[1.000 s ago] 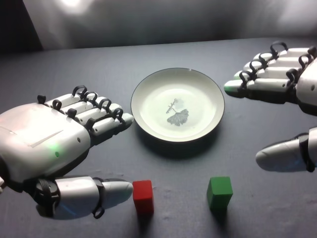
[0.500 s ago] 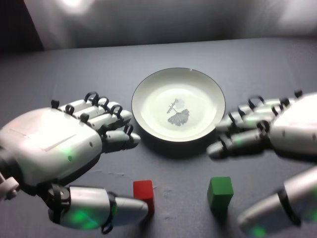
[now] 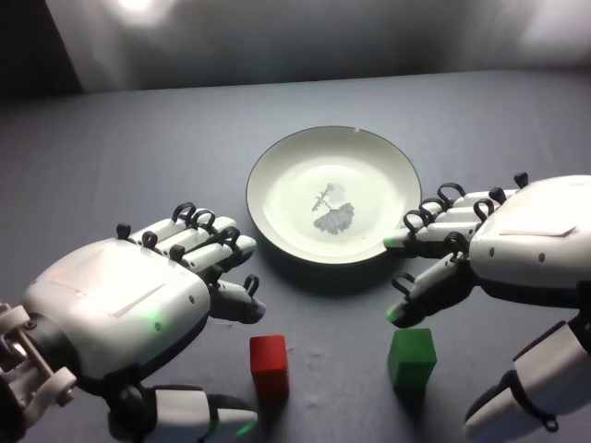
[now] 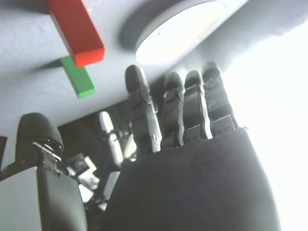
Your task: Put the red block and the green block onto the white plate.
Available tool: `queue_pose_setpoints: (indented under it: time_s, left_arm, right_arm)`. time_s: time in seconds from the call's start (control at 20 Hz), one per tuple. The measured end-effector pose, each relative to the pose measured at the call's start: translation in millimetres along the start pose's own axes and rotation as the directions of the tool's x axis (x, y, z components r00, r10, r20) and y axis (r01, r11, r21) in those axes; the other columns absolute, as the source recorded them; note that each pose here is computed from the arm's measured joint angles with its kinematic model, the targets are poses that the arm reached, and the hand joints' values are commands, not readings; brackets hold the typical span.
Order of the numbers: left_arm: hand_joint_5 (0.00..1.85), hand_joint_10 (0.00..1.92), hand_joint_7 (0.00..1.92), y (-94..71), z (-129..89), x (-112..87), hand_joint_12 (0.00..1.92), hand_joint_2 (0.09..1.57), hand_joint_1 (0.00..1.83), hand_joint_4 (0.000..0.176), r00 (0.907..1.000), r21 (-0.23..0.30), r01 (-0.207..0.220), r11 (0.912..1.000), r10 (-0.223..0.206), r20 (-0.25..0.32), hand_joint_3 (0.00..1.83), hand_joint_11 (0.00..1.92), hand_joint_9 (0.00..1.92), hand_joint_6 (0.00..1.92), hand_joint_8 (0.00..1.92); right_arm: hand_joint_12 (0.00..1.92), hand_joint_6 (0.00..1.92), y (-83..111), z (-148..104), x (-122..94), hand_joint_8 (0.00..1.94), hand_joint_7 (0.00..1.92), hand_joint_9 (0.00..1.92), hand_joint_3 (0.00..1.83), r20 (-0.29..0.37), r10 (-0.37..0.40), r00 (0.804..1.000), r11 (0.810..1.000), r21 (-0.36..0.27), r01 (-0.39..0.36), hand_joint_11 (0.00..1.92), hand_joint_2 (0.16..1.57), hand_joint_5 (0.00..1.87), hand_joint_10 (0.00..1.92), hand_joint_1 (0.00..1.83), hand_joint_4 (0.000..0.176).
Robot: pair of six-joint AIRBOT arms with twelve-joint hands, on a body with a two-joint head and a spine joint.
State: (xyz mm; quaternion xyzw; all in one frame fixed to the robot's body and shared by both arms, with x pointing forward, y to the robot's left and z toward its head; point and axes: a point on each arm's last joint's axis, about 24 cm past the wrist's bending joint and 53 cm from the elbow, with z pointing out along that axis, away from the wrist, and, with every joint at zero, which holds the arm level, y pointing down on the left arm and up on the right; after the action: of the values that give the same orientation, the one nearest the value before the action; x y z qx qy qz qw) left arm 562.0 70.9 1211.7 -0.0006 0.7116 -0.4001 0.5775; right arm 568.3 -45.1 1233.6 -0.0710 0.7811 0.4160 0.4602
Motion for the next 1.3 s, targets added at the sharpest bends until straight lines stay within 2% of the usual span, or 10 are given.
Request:
queue_pose_setpoints:
  time_s: [0.3, 0.45, 0.5, 0.6, 0.65, 0.7, 0.9, 1.0, 1.1, 1.3]
  left_arm:
    - [0.73, 0.0, 0.19, 1.7, 13, 3.9, 0.0, 1.04, 0.65, 0.072, 0.9999, 0.017, 0.004, 0.9999, -0.004, 0.011, 0.01, 0.0, 0.01, 0.01, 0.01]
    - [0.77, 0.0, 0.16, 4.4, 19, 0.5, 0.01, 1.03, 0.64, 0.099, 0.9992, 0.014, 0.016, 0.9998, -0.016, 0.037, 0.0, 0.02, 0.02, 0.02, 0.0]
    - [0.78, 0.0, 0.15, 3.9, 20, 1.4, 0.01, 1.03, 0.65, 0.095, 0.9992, 0.017, 0.014, 0.9998, -0.015, 0.036, 0.0, 0.02, 0.01, 0.02, 0.0]
    - [0.78, 0.01, 0.14, 4.0, 25, 6.4, 0.02, 1.03, 0.63, 0.091, 0.9993, 0.021, 0.021, 0.9996, -0.022, 0.03, 0.0, 0.04, 0.02, 0.02, 0.01]
    - [0.77, 0.0, 0.14, 4.2, 26, 6.9, 0.02, 1.03, 0.62, 0.088, 0.9993, 0.021, 0.022, 0.9995, -0.023, 0.031, 0.0, 0.04, 0.01, 0.01, 0.01]
    - [0.76, 0.0, 0.13, 5.2, 28, 6.3, 0.03, 1.04, 0.59, 0.099, 0.9991, 0.021, 0.021, 0.9996, -0.022, 0.036, 0.0, 0.05, 0.01, 0.0, 0.0]
    - [0.76, 0.0, 0.16, 11.4, 30, 7.6, 0.04, 1.04, 0.63, 0.081, 0.9983, 0.005, 0.034, 0.9994, -0.034, 0.048, 0.0, 0.05, 0.01, 0.0, 0.01]
    - [0.76, 0.0, 0.16, 13.8, 30, 9.5, 0.04, 1.04, 0.66, 0.08, 0.9976, -0.005, 0.048, 0.9988, -0.047, 0.051, 0.0, 0.03, 0.01, 0.0, 0.0]
    - [0.74, 0.0, 0.15, 15.0, 32, 9.2, 0.06, 1.06, 0.6, 0.112, 0.9972, -0.003, 0.042, 0.9991, -0.042, 0.062, 0.01, 0.04, 0.0, 0.0, 0.0]
    - [0.75, 0.0, 0.15, 19.0, 33, 12.1, 0.13, 1.08, 0.58, 0.119, 0.9969, -0.015, 0.051, 0.9986, -0.05, 0.061, 0.0, 0.0, 0.0, 0.0, 0.0]
  right_arm:
    - [0.0, 0.03, -0.2, 15, -21, 0.01, 0.13, 0.0, 0.0, 0.032, 0.041, 0.999, 0.999, -0.014, -0.04, 0.0, 0.83, 0.73, 0.0, 0.68, 0.176]
    - [0.0, 0.02, -11.0, 18, -43, 0.0, 0.07, 0.0, 0.01, 0.076, 0.096, 0.993, 0.995, -0.014, -0.095, 0.0, 0.85, 0.73, 0.0, 0.7, 0.169]
    - [0.0, 0.02, -16.4, 19, -47, 0.01, 0.09, 0.0, 0.01, 0.084, 0.096, 0.992, 0.995, -0.005, -0.096, 0.0, 0.85, 0.75, 0.0, 0.73, 0.15]
    - [0.0, 0.02, -29.3, 18, -62, 0.01, 0.1, 0.0, 0.01, 0.12, 0.066, 0.991, 0.998, -0.008, -0.065, 0.0, 0.86, 0.75, 0.0, 0.7, 0.168]
    - [0.0, 0.01, -29.7, 18, -64, 0.01, 0.11, 0.0, 0.01, 0.129, 0.035, 0.991, 0.999, -0.016, -0.033, 0.0, 0.86, 0.73, 0.0, 0.7, 0.154]
    - [0.0, 0.01, -28.7, 18, -64, 0.01, 0.11, 0.0, 0.01, 0.133, 0.003, 0.991, 1.0, -0.024, 0.0, 0.0, 0.86, 0.73, 0.0, 0.68, 0.169]
    - [0.0, 0.0, -6.0, 10, -48, 0.0, 0.08, 0.0, 0.01, 0.178, -0.129, 0.976, 0.986, -0.079, 0.145, 0.0, 0.88, 0.73, 0.0, 0.71, 0.131]
    - [0.0, 0.0, 8.3, 5, -43, 0.0, 0.07, 0.0, 0.01, 0.229, -0.155, 0.961, 0.978, -0.102, 0.183, 0.0, 0.88, 0.72, 0.0, 0.66, 0.163]
    - [0.0, 0.02, 9.9, 3, -41, 0.02, 0.13, 0.0, 0.01, 0.249, -0.11, 0.962, 0.982, -0.121, 0.143, 0.0, 0.88, 0.78, 0.0, 0.76, 0.137]
    - [0.0, 0.02, 6.2, 3, -34, 0.01, 0.12, 0.0, 0.0, 0.228, -0.026, 0.973, 0.986, -0.155, 0.063, 0.0, 0.86, 0.8, 0.0, 0.83, 0.119]
